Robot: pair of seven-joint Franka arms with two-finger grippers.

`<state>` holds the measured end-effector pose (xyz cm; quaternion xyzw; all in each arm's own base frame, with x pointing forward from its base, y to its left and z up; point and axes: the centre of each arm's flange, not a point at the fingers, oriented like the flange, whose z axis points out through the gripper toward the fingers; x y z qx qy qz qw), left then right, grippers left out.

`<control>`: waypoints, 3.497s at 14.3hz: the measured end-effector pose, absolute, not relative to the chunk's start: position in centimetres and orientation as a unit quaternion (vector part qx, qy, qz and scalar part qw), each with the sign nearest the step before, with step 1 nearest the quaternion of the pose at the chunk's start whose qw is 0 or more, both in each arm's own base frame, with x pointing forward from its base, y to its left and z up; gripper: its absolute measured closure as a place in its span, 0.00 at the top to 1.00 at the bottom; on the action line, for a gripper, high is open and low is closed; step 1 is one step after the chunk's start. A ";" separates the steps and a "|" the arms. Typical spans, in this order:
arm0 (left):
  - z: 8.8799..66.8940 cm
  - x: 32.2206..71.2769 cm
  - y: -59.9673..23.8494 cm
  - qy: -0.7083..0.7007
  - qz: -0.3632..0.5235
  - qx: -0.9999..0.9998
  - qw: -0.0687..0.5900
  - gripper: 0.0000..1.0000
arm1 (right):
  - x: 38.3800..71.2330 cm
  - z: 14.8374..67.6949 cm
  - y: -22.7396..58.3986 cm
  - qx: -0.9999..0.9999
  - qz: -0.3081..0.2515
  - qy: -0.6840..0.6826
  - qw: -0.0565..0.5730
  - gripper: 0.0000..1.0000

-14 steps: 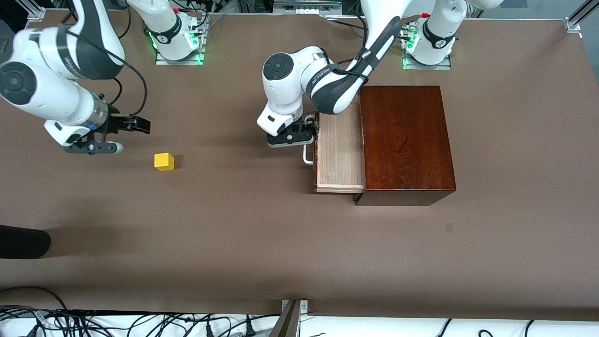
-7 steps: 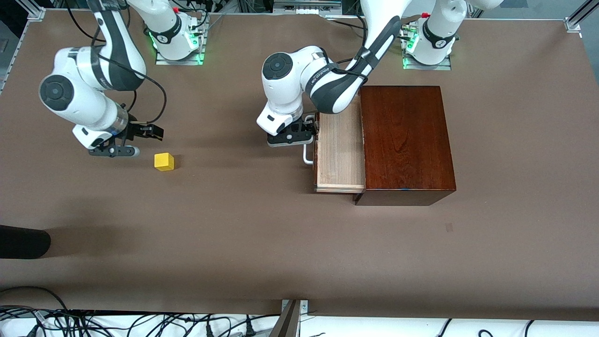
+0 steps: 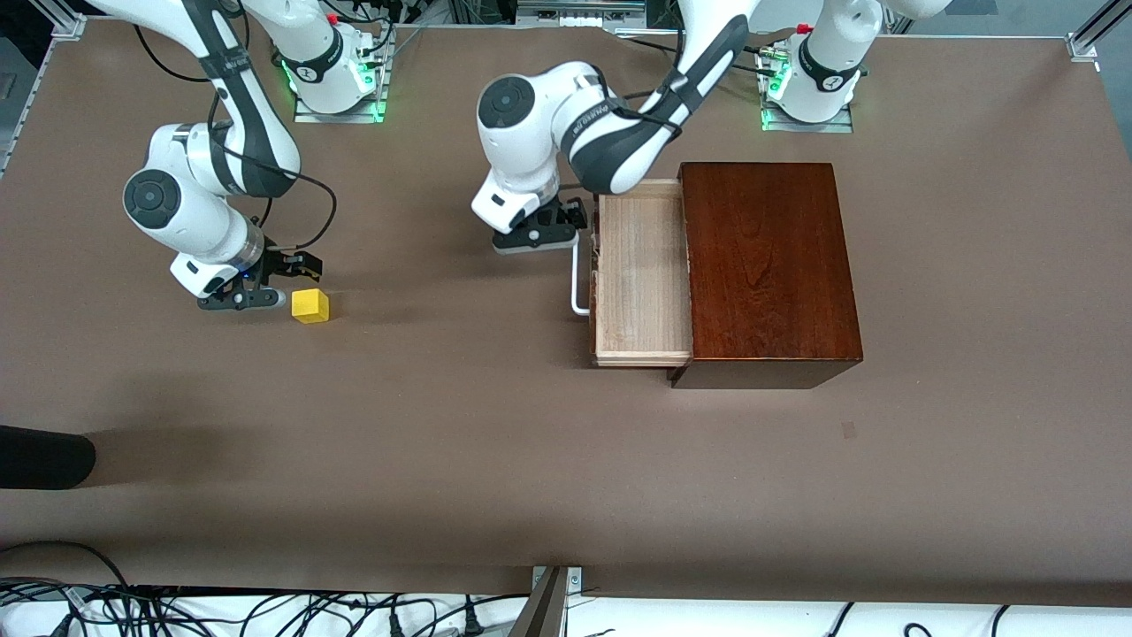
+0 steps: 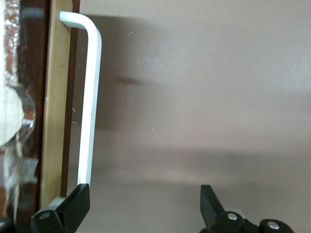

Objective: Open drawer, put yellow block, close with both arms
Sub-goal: 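Reach the right gripper to the yellow cube while the left gripper holds, then grasp the yellow cube with the right gripper while the left gripper withdraws, then carry the yellow cube with the right gripper over the open drawer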

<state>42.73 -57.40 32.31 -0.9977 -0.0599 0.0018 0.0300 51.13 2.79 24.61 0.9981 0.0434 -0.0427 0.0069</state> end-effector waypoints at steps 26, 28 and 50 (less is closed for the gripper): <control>59.6 54.6 -16.6 -0.030 0.044 -0.998 0.022 1.00 | 53.7 22.4 3.5 0.998 -0.038 0.059 0.008 0.56; 59.9 54.8 -12.5 -0.012 0.047 -0.999 0.019 1.00 | 55.4 27.2 3.8 0.996 -0.074 0.054 -0.001 0.56; 60.8 54.9 0.4 0.002 0.044 -0.999 0.000 1.00 | 45.3 52.5 45.4 0.947 -0.095 -0.295 -0.088 0.56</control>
